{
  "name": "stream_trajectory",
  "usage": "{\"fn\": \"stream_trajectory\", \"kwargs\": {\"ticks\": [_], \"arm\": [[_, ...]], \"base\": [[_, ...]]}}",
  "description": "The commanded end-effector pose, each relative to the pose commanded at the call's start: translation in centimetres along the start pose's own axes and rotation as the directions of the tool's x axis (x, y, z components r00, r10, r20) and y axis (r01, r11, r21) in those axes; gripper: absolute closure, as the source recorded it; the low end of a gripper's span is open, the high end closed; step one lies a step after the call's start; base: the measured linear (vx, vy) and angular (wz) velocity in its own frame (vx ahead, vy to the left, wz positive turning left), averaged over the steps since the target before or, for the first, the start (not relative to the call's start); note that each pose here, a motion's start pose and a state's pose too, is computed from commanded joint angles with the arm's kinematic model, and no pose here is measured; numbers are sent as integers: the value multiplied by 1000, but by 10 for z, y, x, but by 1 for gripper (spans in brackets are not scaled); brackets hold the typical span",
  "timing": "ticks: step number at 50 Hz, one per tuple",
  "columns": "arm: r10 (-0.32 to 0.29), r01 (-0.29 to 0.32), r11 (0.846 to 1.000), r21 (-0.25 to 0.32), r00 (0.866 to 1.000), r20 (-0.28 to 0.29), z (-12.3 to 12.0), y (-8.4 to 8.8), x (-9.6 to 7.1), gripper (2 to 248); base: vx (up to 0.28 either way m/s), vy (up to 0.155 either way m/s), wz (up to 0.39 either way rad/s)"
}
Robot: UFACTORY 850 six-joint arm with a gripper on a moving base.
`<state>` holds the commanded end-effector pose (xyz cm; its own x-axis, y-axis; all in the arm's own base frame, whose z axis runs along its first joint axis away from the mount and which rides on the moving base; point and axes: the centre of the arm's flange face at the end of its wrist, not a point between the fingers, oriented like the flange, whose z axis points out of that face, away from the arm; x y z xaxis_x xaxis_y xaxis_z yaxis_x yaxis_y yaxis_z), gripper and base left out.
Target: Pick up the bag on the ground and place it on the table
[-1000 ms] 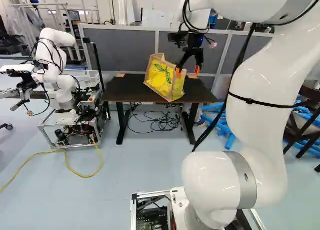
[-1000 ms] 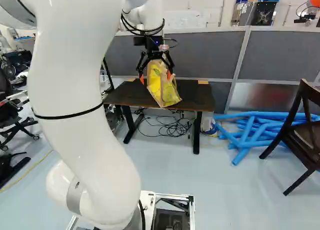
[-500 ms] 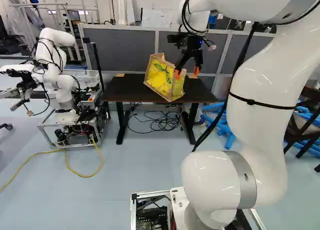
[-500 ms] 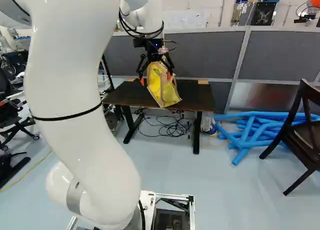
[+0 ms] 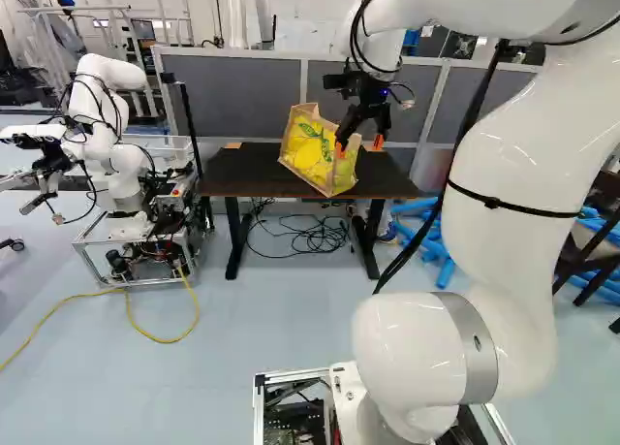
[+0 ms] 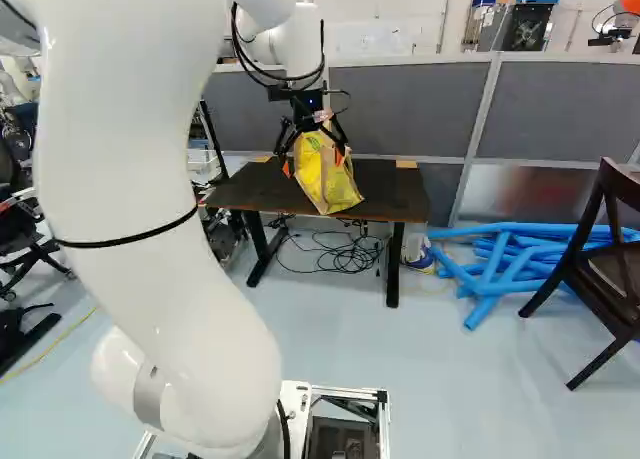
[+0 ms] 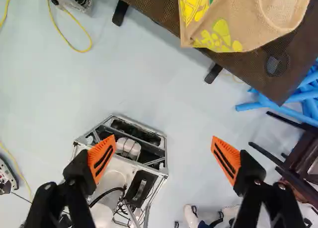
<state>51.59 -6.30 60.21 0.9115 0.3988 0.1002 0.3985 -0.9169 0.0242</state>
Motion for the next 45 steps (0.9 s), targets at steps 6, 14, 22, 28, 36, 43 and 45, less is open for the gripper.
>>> {"fn": "stream_trajectory", "kwargs": {"ticks": [6, 14, 22, 28, 36, 43, 45], "arm": [[11, -11, 1000, -15, 1000, -24, 7, -3, -2, 3], [25, -28, 999, -37, 998, -60, 17, -7, -6, 3], [41, -46, 997, -58, 994, -100, 28, -12, -11, 3], [52, -62, 995, -74, 990, -133, 37, -17, -15, 3], [67, -86, 992, -96, 981, -183, 50, -23, -21, 3], [80, -108, 988, -113, 970, -230, 61, -29, -28, 3], [84, -115, 986, -117, 966, -244, 65, -31, -30, 3]], "base": [[0, 0, 0], [0, 0, 0], [0, 0, 0], [0, 0, 0], [0, 0, 0], [0, 0, 0], [0, 0, 0]]}}
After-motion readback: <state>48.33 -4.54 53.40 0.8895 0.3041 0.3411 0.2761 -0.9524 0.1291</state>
